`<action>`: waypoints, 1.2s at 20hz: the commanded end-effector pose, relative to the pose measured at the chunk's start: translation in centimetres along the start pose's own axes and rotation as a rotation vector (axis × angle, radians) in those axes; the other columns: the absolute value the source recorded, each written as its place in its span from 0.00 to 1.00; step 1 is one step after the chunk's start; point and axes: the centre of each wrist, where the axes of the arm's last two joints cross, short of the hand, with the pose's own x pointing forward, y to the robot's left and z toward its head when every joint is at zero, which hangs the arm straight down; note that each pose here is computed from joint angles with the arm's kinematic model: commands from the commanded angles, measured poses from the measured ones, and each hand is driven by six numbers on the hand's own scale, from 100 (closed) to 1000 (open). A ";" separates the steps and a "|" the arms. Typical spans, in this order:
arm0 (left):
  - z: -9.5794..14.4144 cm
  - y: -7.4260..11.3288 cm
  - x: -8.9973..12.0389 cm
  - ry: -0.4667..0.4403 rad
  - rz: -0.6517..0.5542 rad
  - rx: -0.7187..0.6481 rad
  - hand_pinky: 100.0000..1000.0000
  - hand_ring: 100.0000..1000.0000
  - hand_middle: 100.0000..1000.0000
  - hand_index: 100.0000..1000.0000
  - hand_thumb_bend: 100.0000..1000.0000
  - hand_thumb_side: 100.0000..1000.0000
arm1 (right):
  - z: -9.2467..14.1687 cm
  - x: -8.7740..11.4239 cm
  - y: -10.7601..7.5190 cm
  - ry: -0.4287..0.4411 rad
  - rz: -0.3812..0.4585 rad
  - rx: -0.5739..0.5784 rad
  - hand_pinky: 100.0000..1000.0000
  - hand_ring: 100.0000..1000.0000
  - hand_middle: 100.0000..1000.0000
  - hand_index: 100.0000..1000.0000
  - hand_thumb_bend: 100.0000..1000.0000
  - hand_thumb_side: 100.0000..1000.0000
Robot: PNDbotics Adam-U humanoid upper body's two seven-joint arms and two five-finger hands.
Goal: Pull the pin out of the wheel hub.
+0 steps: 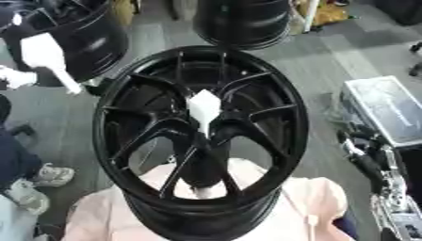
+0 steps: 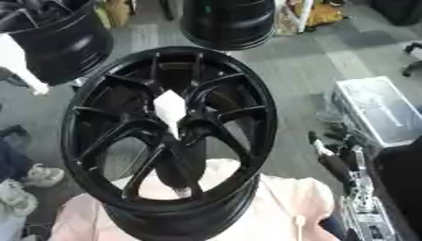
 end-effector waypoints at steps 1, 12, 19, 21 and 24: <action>2.2 -2.1 -4.4 0.237 0.026 0.063 0.68 0.57 0.57 0.71 0.36 0.45 | -0.5 0.5 -0.7 -0.020 0.004 -0.022 0.61 0.51 0.65 0.80 0.37 0.28; 7.9 -13.5 -9.2 0.680 0.302 0.248 0.78 0.72 0.73 0.77 0.39 0.62 | -0.5 0.5 -0.3 -0.021 -0.019 -0.034 0.61 0.51 0.65 0.80 0.37 0.28; 7.2 -13.1 -4.4 0.514 0.625 0.497 0.71 0.58 0.58 0.64 0.22 0.62 | -0.3 0.4 -0.1 -0.016 -0.030 -0.037 0.61 0.51 0.65 0.80 0.38 0.28; 6.8 -12.4 -2.4 0.425 0.726 0.562 0.70 0.58 0.57 0.63 0.21 0.63 | -0.3 0.4 -0.1 -0.016 -0.032 -0.037 0.61 0.51 0.65 0.80 0.38 0.28; 6.5 -11.2 0.3 0.303 0.849 0.643 0.70 0.57 0.56 0.63 0.21 0.64 | -0.3 0.4 0.0 -0.014 -0.035 -0.035 0.61 0.51 0.65 0.80 0.38 0.28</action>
